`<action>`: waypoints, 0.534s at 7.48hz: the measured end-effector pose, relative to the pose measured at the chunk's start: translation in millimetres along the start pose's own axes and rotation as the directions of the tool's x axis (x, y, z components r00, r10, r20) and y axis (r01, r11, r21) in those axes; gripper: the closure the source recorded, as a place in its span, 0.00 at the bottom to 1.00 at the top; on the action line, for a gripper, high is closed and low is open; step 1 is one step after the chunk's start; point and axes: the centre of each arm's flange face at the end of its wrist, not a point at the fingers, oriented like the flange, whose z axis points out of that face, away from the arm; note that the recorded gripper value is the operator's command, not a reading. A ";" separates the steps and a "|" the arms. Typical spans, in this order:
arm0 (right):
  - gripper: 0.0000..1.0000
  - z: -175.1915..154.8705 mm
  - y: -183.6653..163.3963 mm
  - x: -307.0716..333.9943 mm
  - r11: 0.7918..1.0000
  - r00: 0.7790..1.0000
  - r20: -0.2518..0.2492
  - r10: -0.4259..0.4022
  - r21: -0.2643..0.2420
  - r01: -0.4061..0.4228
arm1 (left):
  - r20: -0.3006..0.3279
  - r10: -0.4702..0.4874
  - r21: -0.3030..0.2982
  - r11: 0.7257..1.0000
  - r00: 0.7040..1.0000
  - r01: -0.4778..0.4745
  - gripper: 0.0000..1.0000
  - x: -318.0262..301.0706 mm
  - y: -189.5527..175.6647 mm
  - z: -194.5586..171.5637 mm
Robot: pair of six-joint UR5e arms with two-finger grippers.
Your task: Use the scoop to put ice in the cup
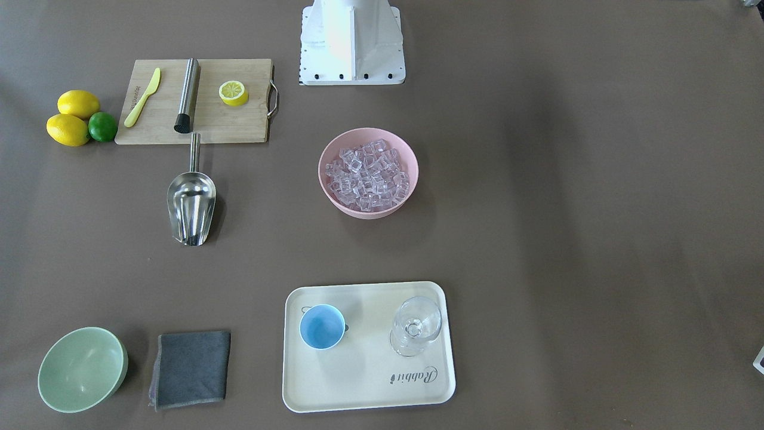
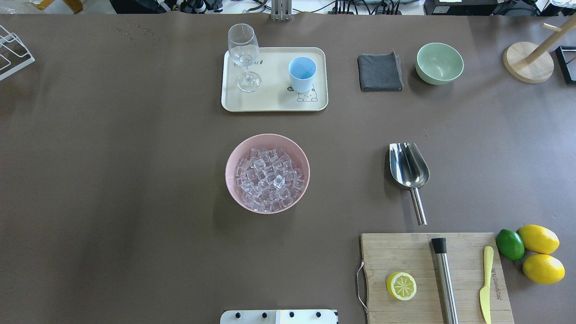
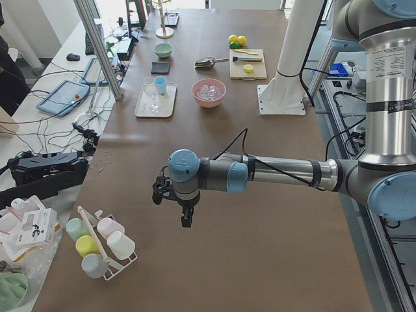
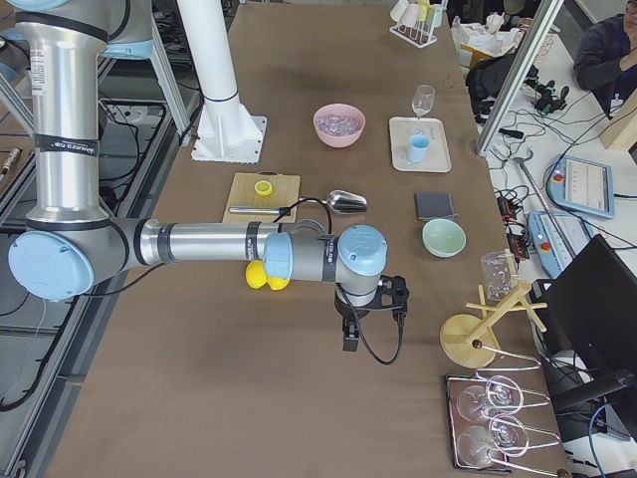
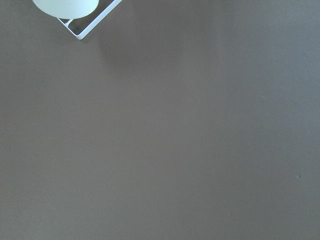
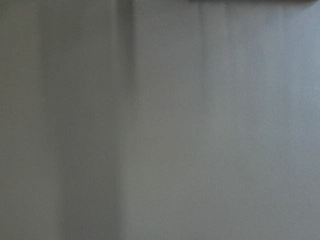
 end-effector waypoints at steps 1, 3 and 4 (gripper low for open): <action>0.00 -8.8 -5.1 -8.1 1.000 1.000 0.002 0.017 -0.016 -0.017 | 0.000 0.000 0.003 1.000 1.000 0.000 0.02 -0.4 -0.3 -1.5; 0.00 -19.0 -8.4 -17.0 0.999 1.000 -0.001 0.025 -0.026 -0.025 | 0.000 0.006 0.009 1.000 1.000 -0.006 0.02 1.6 -1.9 -3.4; 0.00 -19.4 -7.4 -17.1 0.999 1.000 -0.005 0.025 -0.028 -0.025 | 0.000 0.015 0.014 1.000 1.000 -0.015 0.02 4.5 -4.9 -5.4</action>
